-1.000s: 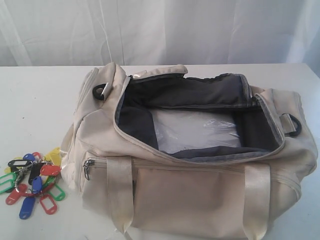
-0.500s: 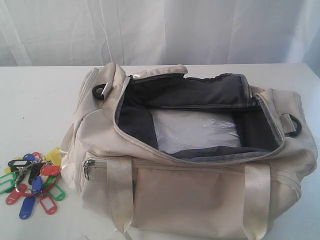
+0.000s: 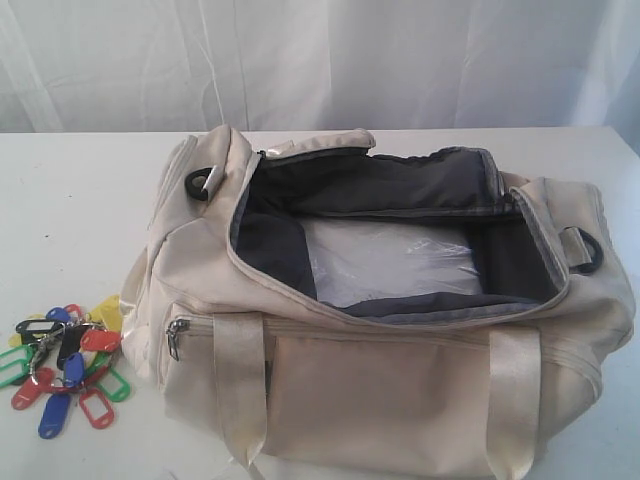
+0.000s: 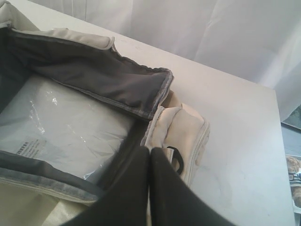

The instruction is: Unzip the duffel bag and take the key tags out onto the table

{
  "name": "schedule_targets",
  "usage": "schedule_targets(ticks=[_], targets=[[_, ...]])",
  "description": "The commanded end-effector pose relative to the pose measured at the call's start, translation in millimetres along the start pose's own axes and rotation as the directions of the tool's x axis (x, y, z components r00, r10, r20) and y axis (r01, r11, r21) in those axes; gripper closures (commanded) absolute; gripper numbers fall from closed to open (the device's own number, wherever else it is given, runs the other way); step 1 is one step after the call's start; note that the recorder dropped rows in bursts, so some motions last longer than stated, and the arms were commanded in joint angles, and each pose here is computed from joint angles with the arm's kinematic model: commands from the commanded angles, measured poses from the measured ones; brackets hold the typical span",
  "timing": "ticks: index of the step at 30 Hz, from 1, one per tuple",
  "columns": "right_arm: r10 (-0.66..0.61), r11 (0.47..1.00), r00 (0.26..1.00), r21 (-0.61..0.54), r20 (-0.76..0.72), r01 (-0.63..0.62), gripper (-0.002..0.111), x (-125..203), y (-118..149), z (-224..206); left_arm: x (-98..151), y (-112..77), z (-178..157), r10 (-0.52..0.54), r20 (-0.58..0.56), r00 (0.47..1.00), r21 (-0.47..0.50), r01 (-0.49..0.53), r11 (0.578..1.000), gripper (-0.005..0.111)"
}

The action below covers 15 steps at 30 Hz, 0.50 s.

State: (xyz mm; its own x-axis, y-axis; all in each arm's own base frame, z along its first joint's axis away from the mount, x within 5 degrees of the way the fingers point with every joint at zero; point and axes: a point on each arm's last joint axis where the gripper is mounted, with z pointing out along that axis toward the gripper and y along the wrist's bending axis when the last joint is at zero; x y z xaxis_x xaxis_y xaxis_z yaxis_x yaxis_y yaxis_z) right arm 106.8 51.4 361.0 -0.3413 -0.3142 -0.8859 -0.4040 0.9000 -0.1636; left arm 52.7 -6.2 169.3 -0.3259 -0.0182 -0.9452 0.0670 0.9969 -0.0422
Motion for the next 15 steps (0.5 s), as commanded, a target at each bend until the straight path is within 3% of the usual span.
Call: schedule_targets(ticks=[1, 3, 15], targets=[[-0.001, 1.0, 1.0, 0.006, 0.011, 0.001, 0.108, 0.6, -0.9, -0.8, 0.3, 0.0, -0.3, -0.009, -0.001, 1.0, -0.002, 0.009, 1.0, 0.107], [-0.001, 1.0, 1.0, 0.006, 0.011, 0.001, 0.108, 0.6, -0.9, -0.8, 0.9, 3.2, -0.4, 0.077, -0.01, 0.997, -0.037, -0.077, 0.996, 0.107], [-0.001, 1.0, 1.0, 0.006, 0.011, 0.001, 0.108, 0.6, -0.9, -0.8, 0.3, 3.3, -0.4, 0.077, -0.004, 0.997, -0.037, -0.077, 0.996, 0.107]])
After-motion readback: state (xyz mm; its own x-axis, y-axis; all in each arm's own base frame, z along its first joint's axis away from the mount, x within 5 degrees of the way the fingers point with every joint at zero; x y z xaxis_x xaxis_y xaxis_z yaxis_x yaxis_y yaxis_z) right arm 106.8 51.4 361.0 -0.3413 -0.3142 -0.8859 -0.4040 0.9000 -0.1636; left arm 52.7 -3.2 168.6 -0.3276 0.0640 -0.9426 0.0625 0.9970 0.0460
